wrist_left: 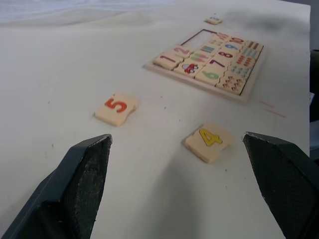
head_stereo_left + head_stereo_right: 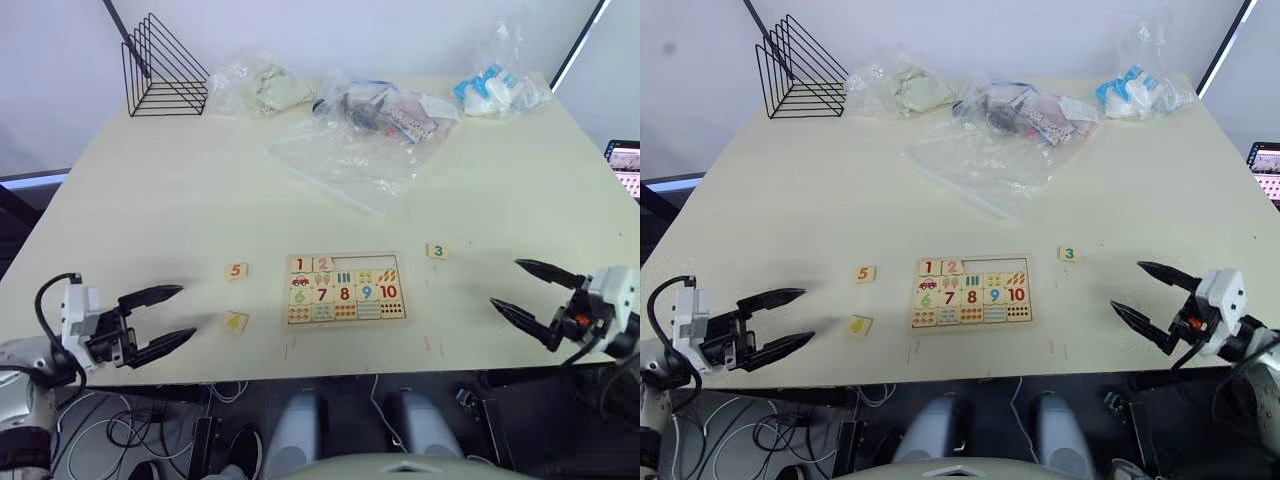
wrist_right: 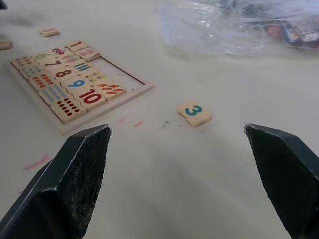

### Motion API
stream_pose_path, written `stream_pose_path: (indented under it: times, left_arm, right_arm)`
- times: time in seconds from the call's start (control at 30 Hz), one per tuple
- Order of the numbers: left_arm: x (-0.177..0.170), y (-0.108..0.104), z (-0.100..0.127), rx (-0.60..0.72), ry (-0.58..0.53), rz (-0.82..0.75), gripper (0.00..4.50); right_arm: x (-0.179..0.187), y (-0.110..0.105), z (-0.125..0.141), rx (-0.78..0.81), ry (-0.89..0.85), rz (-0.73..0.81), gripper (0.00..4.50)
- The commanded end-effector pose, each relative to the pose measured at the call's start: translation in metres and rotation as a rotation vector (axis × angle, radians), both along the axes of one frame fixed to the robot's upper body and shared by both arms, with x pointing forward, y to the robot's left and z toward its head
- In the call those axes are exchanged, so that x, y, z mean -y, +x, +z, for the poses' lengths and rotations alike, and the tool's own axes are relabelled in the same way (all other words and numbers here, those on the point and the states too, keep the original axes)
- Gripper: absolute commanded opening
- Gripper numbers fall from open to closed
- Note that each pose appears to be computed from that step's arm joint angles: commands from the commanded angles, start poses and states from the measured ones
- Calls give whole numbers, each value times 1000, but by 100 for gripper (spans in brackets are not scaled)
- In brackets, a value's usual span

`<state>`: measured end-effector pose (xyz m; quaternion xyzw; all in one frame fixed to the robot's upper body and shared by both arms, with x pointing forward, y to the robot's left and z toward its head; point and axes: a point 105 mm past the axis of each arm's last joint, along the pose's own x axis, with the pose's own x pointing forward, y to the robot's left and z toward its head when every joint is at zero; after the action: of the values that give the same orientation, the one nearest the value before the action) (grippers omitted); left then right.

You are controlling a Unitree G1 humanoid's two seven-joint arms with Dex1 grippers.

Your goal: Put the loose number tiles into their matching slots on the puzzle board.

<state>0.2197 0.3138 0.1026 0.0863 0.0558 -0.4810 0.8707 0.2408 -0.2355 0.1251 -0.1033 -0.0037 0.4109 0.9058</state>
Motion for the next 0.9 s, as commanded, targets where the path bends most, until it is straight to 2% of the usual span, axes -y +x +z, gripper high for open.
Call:
stream_pose_path:
  times: [0.03, 0.23, 0.37, 0.63, 0.9]
  left_arm:
    - [4, 1, 11, 37, 14, -62, 450]
    - [12, 6, 17, 45, 14, -120, 450]
    - [18, 6, 21, 51, 6, -154, 450]
    - [23, 4, 24, 54, 6, -191, 450]
    - [29, 3, 31, 76, -4, -238, 450]
  right_arm:
    - [0, 8, 3, -21, -47, 47, 449]
    - [-2, 34, 2, -77, -155, 126, 449]
    - [-4, 55, -3, -77, -261, 124, 449]
    - [-22, 80, -7, -142, -341, 226, 449]
    - [-44, 107, -13, -197, -449, 265, 449]
